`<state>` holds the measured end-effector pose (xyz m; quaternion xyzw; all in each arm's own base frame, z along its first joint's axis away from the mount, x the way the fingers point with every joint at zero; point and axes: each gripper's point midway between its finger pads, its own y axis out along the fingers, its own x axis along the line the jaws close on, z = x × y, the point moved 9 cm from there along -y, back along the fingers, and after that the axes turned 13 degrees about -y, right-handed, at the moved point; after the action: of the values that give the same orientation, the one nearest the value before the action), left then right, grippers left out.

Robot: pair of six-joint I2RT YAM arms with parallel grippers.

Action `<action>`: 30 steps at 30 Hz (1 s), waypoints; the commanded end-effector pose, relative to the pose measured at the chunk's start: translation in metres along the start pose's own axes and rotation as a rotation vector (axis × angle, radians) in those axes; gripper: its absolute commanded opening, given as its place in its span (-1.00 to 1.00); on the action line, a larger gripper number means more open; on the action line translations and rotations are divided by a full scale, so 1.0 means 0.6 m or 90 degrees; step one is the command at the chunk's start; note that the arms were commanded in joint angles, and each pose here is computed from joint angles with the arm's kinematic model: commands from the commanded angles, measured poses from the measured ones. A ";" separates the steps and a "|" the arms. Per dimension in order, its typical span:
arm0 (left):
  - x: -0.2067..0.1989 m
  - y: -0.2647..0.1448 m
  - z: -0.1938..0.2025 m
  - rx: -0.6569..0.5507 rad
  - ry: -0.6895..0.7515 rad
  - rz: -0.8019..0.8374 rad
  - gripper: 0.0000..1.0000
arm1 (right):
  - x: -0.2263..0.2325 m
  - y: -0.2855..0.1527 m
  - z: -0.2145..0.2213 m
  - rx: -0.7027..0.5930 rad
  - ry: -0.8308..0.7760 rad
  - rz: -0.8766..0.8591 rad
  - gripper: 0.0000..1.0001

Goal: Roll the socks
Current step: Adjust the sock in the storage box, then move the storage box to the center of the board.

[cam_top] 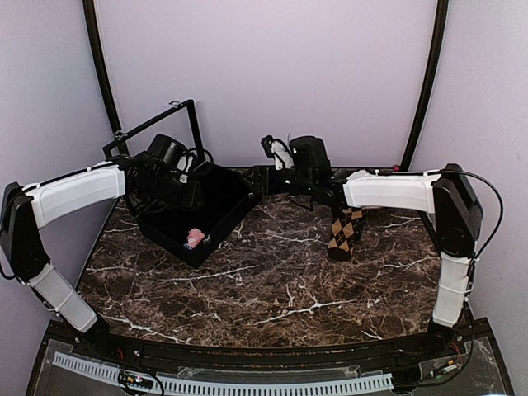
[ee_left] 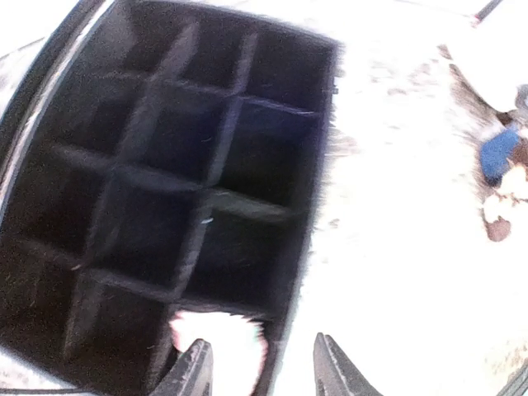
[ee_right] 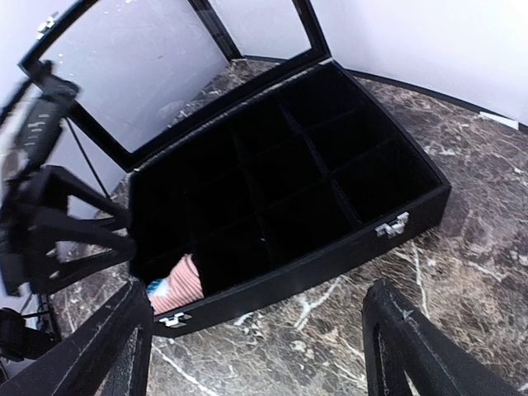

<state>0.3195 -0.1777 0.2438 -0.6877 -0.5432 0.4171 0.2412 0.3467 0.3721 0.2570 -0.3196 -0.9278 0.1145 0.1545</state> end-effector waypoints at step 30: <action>-0.010 0.047 0.133 -0.029 0.154 0.001 -0.09 | 0.019 -0.100 0.031 0.042 -0.083 0.199 0.99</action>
<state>0.2696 -0.2070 0.1689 -0.7238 -0.5042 0.3487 0.3167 0.3075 0.3346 0.2381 -0.4270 -0.8727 0.2006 0.1259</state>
